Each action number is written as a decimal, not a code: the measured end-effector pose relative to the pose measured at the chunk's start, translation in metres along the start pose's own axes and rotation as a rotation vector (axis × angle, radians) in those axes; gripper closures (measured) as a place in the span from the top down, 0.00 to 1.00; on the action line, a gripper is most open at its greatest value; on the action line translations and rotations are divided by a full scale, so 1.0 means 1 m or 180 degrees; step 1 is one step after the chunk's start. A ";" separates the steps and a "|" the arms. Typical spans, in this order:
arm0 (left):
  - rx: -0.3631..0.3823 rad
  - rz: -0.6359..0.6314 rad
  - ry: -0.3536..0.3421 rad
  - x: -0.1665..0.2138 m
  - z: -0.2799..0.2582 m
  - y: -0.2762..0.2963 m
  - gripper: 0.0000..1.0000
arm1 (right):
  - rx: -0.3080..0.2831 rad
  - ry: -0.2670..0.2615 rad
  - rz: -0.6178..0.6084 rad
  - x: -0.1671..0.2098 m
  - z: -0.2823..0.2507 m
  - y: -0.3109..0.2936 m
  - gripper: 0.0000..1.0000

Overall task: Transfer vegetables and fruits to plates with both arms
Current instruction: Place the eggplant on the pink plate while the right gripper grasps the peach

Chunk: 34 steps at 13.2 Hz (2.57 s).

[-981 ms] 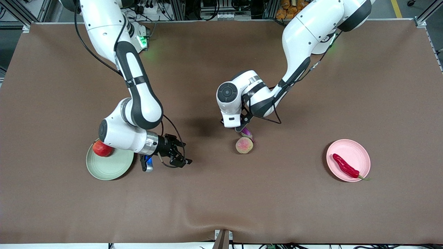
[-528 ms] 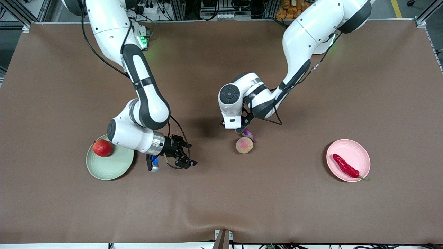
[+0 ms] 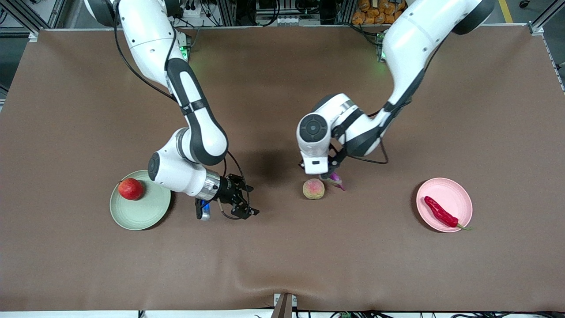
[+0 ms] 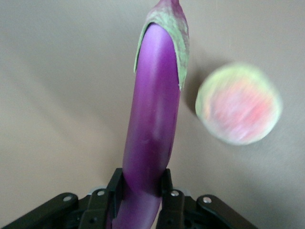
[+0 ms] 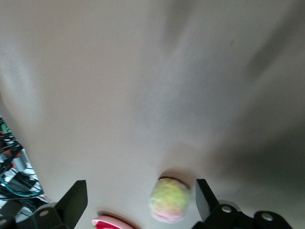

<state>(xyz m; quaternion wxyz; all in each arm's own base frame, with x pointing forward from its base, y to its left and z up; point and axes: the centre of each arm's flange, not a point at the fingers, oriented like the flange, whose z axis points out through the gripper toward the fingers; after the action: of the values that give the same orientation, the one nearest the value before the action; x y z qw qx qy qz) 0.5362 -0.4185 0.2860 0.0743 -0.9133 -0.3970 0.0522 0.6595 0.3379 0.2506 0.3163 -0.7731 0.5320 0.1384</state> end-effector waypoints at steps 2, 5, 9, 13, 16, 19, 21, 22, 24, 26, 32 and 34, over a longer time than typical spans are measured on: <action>-0.0009 0.0105 -0.0038 0.044 -0.050 -0.024 0.36 | 0.0061 0.0027 0.0093 -0.022 0.021 -0.006 1.00; -0.0073 0.0251 -0.0131 0.144 -0.075 -0.060 0.36 | 0.0152 0.0085 0.0271 -0.048 0.054 -0.005 1.00; -0.0093 0.0509 -0.0112 0.267 -0.056 -0.106 0.36 | 0.0191 0.0110 0.0434 -0.093 0.093 0.012 1.00; -0.0134 0.0705 -0.0039 0.351 -0.026 -0.145 0.36 | 0.0217 0.0168 0.0756 -0.116 0.125 0.034 1.00; -0.0199 0.0470 -0.0105 0.405 -0.011 -0.186 0.36 | 0.0230 0.0156 0.0901 -0.130 0.135 0.040 1.00; -0.0340 0.0251 -0.0156 0.437 0.003 -0.211 0.36 | 0.0282 0.0206 0.0906 -0.123 0.144 0.043 1.00; -0.0480 0.0105 -0.0201 0.451 0.018 -0.219 0.36 | 0.0330 0.0239 0.0897 -0.120 0.152 0.046 1.00; -0.0537 0.0027 -0.0227 0.456 0.028 -0.220 0.36 | 0.0333 0.0237 0.0890 -0.122 0.155 0.047 1.00; -0.0633 -0.0082 -0.0276 0.459 0.048 -0.216 0.36 | 0.0333 0.0230 0.0876 -0.125 0.157 0.048 1.00; -0.0665 -0.0111 -0.0327 0.461 0.066 -0.214 0.36 | 0.0338 0.0251 0.0849 -0.129 0.164 0.055 1.00; -0.0690 -0.0031 -0.0343 0.460 0.074 -0.210 0.47 | 0.0381 0.0309 0.0794 -0.132 0.178 0.066 0.75; -0.0700 0.0009 -0.0334 0.456 0.072 -0.205 0.68 | 0.0423 0.0318 0.0764 -0.132 0.172 0.060 0.75</action>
<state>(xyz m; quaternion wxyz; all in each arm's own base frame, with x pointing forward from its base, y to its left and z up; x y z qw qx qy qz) 0.6881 0.0610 0.2353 -0.0473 -0.9125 -0.4024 0.0562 0.5738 0.5308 0.1720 0.3211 -0.6872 0.6438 0.1011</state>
